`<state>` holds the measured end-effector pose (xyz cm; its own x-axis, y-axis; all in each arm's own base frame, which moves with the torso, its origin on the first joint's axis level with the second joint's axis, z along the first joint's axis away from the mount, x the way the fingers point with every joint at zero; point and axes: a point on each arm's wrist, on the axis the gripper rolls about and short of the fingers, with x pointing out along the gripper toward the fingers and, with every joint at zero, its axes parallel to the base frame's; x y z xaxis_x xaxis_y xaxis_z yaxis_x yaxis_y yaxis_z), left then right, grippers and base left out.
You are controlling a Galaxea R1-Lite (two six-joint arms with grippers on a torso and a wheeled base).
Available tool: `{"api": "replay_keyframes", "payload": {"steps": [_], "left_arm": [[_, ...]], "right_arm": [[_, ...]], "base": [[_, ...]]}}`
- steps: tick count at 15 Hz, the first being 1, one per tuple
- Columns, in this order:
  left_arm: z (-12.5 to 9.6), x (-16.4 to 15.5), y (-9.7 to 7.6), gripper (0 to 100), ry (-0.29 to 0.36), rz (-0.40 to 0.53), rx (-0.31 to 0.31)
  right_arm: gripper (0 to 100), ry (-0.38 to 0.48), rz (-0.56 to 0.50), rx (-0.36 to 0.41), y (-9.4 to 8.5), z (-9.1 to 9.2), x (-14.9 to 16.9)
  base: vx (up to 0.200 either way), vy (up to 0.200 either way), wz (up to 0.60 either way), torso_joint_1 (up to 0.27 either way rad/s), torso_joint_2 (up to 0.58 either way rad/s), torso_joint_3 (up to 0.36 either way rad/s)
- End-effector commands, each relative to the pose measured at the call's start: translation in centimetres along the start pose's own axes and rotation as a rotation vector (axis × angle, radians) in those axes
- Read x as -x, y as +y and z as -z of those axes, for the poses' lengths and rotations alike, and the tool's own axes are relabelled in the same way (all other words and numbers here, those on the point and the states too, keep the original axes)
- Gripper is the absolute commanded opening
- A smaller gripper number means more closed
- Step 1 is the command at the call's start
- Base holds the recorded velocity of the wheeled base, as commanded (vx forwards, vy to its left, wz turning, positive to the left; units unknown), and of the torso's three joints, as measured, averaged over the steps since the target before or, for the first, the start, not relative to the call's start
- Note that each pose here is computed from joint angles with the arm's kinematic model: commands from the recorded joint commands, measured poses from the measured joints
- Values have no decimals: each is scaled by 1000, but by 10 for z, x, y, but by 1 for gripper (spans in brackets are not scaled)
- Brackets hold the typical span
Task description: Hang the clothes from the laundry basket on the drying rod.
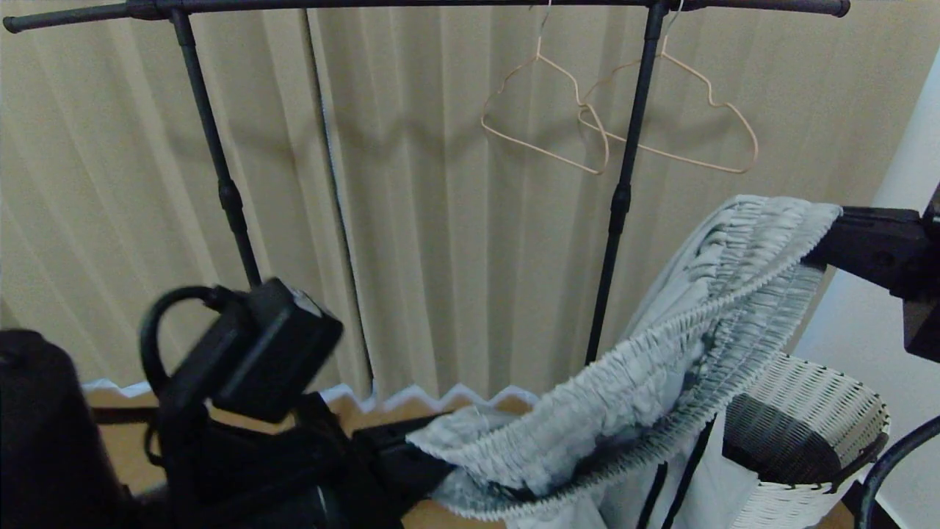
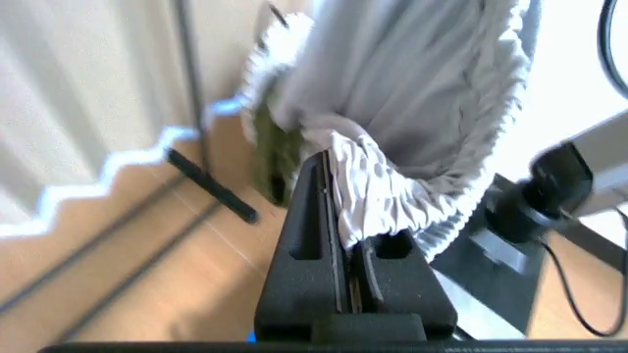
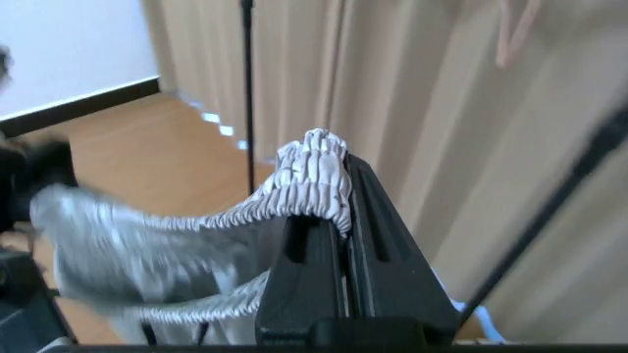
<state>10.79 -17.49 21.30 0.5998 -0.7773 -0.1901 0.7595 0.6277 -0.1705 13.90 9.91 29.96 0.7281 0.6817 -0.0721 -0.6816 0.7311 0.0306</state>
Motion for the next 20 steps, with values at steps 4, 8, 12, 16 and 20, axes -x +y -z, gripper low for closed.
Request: {"api": "replay_keyframes", "payload": {"steps": [4,8,12,16,20], "left_arm": [[-79,53,29,0,-249,-63,-18],[-117,66,32,0,-298,-106,-27],[-132,71,29,0,-316,-108,-51],[-125,52,37,0,-239,-152,-105],[-107,2,58,0,-90,-315,-121]], "right_arm": [[0,-63,-62,10,-3,-35,-35],[0,-158,-64,28,-4,-55,-45],[0,-188,-62,33,-5,-61,-45],[0,-170,-9,34,-14,-56,-44],[0,-47,119,72,-42,-20,-43]], "base": [[0,0,0,0,0,0],[0,0,0,0,0,0],[0,0,0,0,0,0],[0,0,0,0,0,0],[0,0,0,0,0,0]]}}
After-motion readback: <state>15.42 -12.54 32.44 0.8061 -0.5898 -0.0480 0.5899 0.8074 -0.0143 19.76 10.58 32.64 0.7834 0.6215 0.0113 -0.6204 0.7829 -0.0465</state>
